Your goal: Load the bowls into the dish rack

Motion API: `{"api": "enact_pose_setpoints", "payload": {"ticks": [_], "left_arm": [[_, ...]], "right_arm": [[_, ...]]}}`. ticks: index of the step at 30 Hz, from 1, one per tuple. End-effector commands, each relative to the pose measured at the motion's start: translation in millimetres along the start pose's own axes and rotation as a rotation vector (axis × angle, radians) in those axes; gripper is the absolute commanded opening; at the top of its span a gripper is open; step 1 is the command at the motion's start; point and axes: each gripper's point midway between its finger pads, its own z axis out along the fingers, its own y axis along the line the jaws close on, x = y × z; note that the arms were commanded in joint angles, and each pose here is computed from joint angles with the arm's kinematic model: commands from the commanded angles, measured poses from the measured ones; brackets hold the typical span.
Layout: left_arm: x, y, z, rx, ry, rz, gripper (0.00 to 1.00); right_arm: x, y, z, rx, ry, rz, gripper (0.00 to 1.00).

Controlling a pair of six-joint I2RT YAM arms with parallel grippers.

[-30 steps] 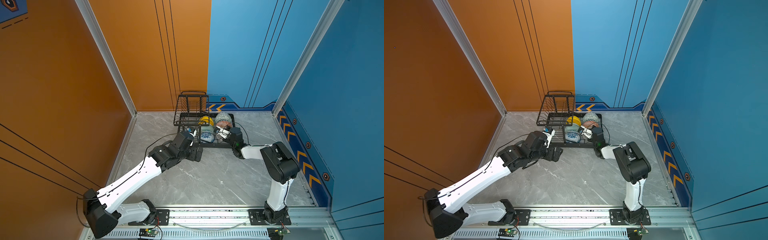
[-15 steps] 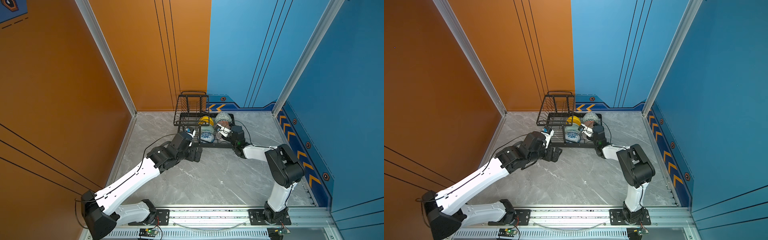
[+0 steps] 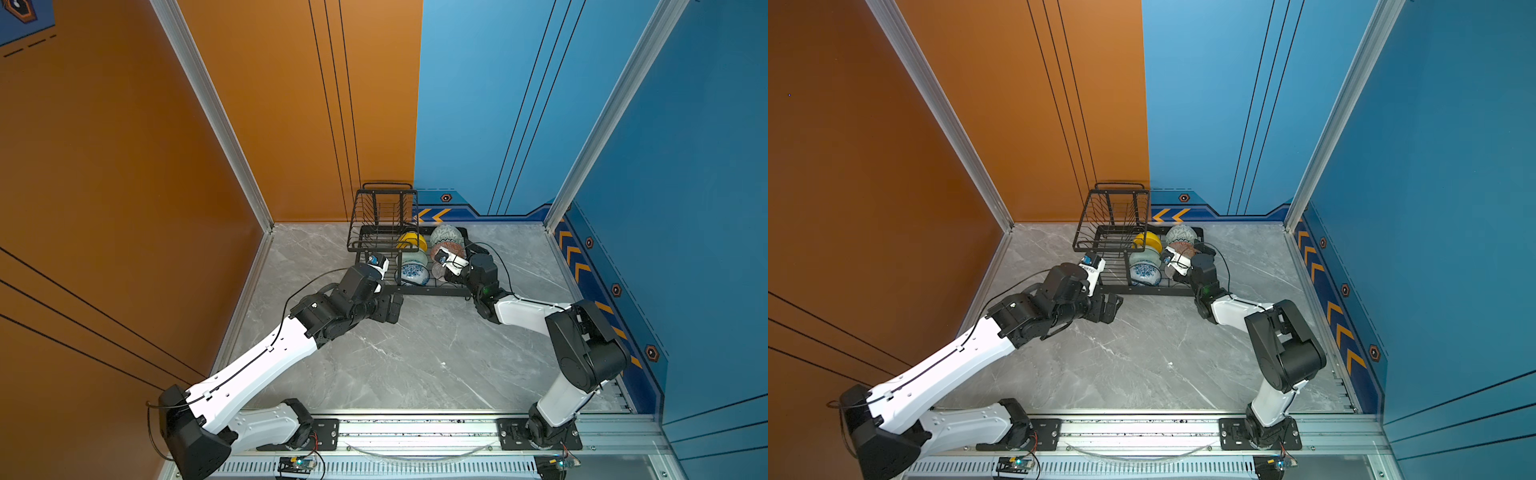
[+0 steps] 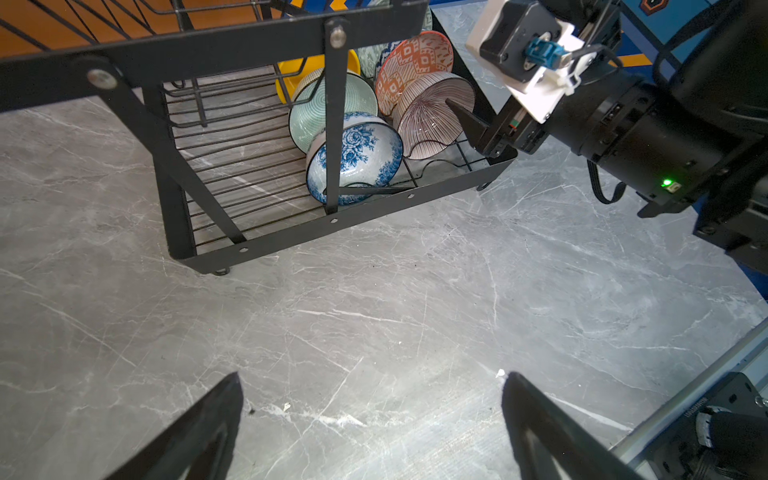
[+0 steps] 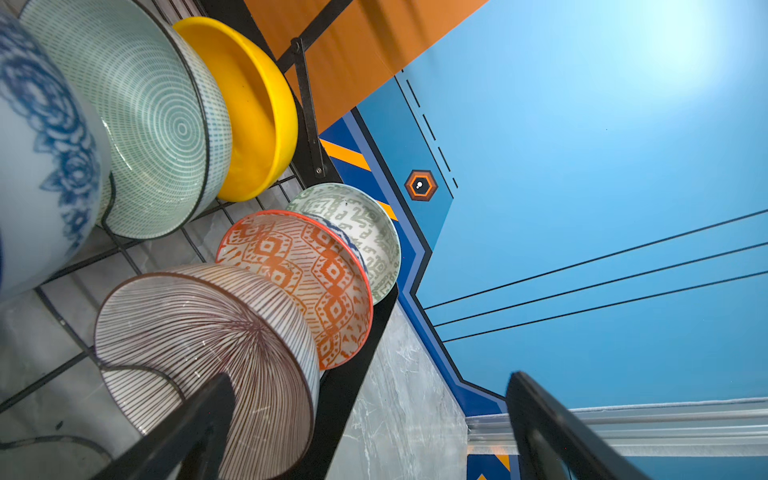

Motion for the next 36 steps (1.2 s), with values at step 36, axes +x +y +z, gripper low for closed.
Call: {"api": "enact_pose_setpoints", "payload": {"ticks": [36], "left_arm": [[87, 293, -16, -0.699, -0.463, -0.358, 0.98]], "right_arm": [[159, -55, -141, 0.516, 0.188, 1.067, 1.0]]}}
